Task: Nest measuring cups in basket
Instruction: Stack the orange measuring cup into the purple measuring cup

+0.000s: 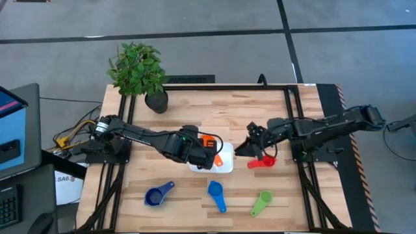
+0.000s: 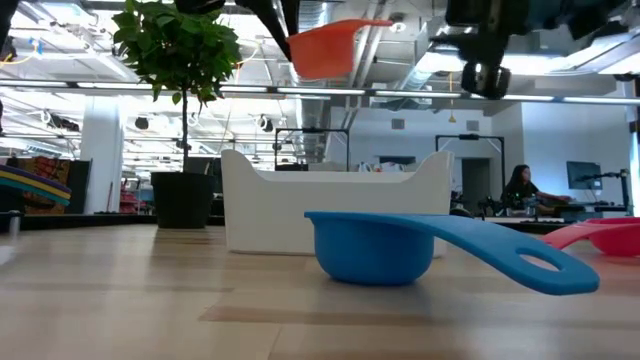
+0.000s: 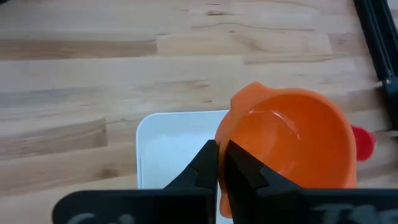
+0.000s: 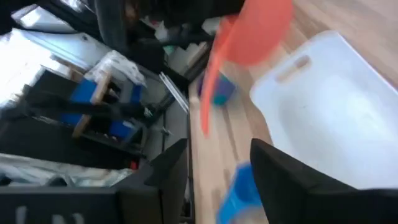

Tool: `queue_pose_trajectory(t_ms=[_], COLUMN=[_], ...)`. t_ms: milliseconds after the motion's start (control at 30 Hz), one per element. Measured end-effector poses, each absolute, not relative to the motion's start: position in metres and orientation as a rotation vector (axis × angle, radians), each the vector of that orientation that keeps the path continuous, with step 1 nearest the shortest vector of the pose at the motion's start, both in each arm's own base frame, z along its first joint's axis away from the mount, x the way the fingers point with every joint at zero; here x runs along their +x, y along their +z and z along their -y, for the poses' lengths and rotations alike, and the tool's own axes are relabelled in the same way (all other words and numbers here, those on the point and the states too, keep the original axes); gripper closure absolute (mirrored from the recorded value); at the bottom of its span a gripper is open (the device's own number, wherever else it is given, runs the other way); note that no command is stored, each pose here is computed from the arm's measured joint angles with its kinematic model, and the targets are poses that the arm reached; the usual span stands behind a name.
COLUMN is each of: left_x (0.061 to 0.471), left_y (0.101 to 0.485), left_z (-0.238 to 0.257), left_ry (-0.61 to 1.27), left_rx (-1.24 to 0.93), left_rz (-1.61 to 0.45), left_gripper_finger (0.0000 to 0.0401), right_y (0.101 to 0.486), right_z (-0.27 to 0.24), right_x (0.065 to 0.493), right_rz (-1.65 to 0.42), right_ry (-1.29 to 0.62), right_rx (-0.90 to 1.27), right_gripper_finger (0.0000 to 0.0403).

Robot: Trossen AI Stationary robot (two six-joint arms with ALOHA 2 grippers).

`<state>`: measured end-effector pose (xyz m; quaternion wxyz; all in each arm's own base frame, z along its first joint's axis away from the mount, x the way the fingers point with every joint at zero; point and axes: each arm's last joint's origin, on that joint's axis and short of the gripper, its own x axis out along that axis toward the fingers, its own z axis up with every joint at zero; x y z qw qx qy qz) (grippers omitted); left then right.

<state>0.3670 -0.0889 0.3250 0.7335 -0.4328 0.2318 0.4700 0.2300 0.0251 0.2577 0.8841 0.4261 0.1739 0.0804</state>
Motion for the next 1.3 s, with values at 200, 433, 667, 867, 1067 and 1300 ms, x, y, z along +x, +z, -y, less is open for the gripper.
queue_pose_trajectory(t_ms=[200,433,667,867,1067,1300], left_x=[0.368,0.369,0.369,0.369,0.369,0.37], left_y=[0.327,0.327,0.327,0.328,0.328,0.328], left_z=[0.085,0.082,0.08,0.08,0.079,0.079], left_ry=[1.01,1.01,1.01,1.008,1.017,1.009], left_rx=[-0.874,-0.846,-0.836,-0.823,-0.83,-0.814], left_rz=[-0.515,-0.521,-0.525,-0.526,-0.505,-0.512], left_gripper_finger=[0.0399,0.0399,0.0399,0.0399,0.0399,0.0399], right_y=[0.248,0.233,0.214,0.209,0.213,0.216], right_z=[-0.027,-0.036,-0.045,-0.049,-0.05,-0.051], right_x=[0.256,0.273,0.28,0.286,0.29,0.291], right_rz=[-0.285,-0.275,-0.33,-0.316,-0.291,-0.289], right_ry=[0.201,0.215,0.164,0.174,0.191,0.214], right_rx=[0.908,0.924,0.922,0.933,0.932,0.916], right_gripper_finger=[0.0189,0.0199,0.0226,0.025,0.0285,0.0372])
